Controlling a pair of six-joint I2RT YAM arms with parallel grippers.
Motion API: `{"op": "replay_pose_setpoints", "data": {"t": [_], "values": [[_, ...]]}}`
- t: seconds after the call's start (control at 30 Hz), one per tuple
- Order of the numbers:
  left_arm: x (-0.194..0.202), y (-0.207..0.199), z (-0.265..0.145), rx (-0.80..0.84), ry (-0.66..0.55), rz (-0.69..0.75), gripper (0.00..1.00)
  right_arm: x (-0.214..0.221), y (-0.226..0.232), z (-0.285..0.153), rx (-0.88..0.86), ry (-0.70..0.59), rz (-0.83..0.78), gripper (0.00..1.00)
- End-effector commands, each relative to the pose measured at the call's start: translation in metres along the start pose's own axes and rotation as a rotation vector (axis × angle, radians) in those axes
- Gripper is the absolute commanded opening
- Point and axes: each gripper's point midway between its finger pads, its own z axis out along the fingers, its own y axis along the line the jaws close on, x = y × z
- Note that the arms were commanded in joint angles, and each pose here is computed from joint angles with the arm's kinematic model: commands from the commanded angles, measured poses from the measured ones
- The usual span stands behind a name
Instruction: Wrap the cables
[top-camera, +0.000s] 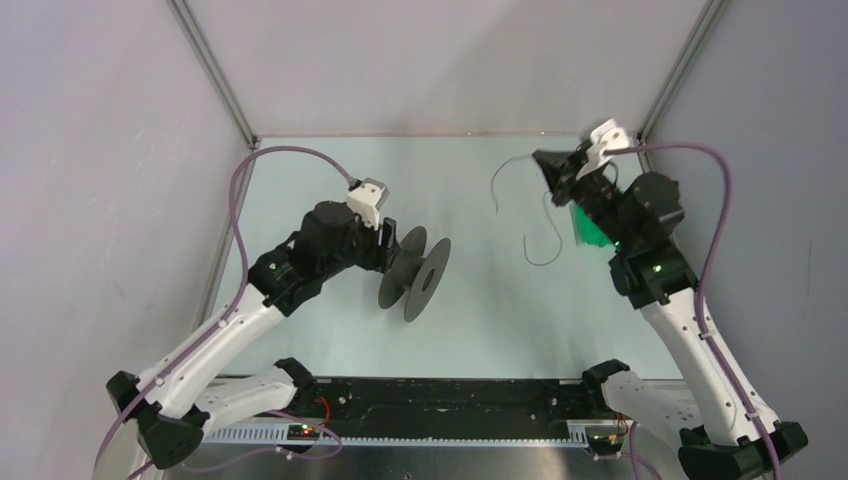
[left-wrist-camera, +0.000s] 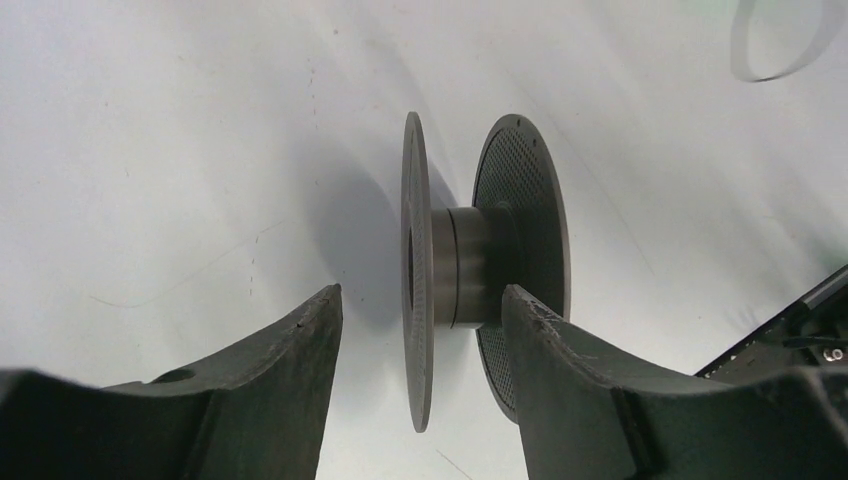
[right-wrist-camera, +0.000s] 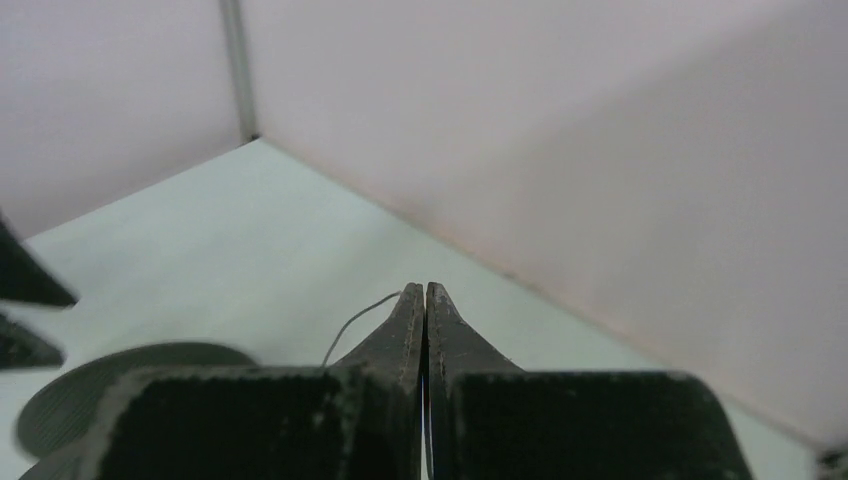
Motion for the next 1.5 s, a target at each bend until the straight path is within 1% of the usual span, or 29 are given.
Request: {"op": "replay_pose_setpoints", "data": {"t": [0.0,0.03,0.1,0.13,0.17,0.2,0.23,0.33,0.47,0.6,0.8,0.97,1.17,1.23,1.27,1.3,1.33,1.37,1.4,1.43,1.47], "values": [[-0.021,-0.001,-0.013,0.009,-0.121,-0.015,0.64,0.033,0.04,-0.011,-0.08,0.013,0.166,0.0],[-0.022,-0.004,-0.014,0.028,-0.133,-0.014,0.64,0.044,0.053,-0.014,-0.12,0.014,0.228,0.0],[-0.028,-0.014,-0.021,0.09,-0.169,-0.008,0.64,0.058,0.075,-0.017,-0.179,0.029,0.297,0.0],[-0.035,-0.02,-0.028,0.131,-0.208,0.001,0.65,0.06,0.087,-0.018,-0.211,0.027,0.315,0.0],[-0.036,-0.033,-0.035,0.208,-0.221,0.014,0.65,0.07,0.096,-0.021,-0.226,0.046,0.339,0.0],[-0.039,-0.045,-0.04,0.28,-0.239,0.03,0.65,0.07,0.107,-0.022,-0.256,0.039,0.352,0.0],[-0.039,-0.05,-0.044,0.31,-0.252,0.037,0.65,0.077,0.116,-0.024,-0.277,0.052,0.363,0.0],[-0.039,-0.069,-0.055,0.429,-0.27,0.056,0.65,0.08,0.132,-0.028,-0.315,0.045,0.397,0.0],[-0.037,-0.083,-0.061,0.516,-0.269,0.048,0.66,0.065,0.15,-0.033,-0.38,-0.006,0.458,0.0],[-0.038,-0.093,-0.065,0.578,-0.266,0.048,0.69,0.052,0.169,-0.038,-0.442,-0.039,0.49,0.0],[-0.032,-0.099,-0.054,0.613,-0.212,0.038,0.7,0.038,0.182,-0.046,-0.484,-0.073,0.508,0.0],[-0.025,-0.108,-0.05,0.665,-0.173,0.039,0.66,0.033,0.185,-0.05,-0.488,-0.091,0.517,0.0],[-0.015,-0.108,-0.037,0.665,-0.123,0.026,0.62,0.033,0.184,-0.053,-0.483,-0.1,0.537,0.0],[-0.013,-0.11,-0.035,0.674,-0.108,0.02,0.57,0.034,0.183,-0.054,-0.475,-0.106,0.545,0.0],[-0.013,-0.111,-0.035,0.679,-0.103,0.016,0.5,0.034,0.182,-0.054,-0.469,-0.109,0.547,0.0],[-0.013,-0.111,-0.034,0.679,-0.1,0.014,0.47,0.036,0.18,-0.053,-0.456,-0.111,0.546,0.0],[-0.012,-0.111,-0.034,0.684,-0.095,0.013,0.37,0.039,0.179,-0.052,-0.448,-0.104,0.544,0.0],[-0.011,-0.112,-0.033,0.689,-0.092,0.015,0.33,0.041,0.176,-0.051,-0.429,-0.098,0.541,0.0],[-0.011,-0.113,-0.034,0.698,-0.09,0.019,0.23,0.047,0.175,-0.05,-0.417,-0.08,0.533,0.0],[-0.011,-0.114,-0.035,0.701,-0.09,0.02,0.19,0.05,0.173,-0.049,-0.402,-0.07,0.529,0.0],[-0.011,-0.114,-0.035,0.701,-0.092,0.023,0.1,0.057,0.173,-0.05,-0.395,-0.046,0.518,0.01]]}}
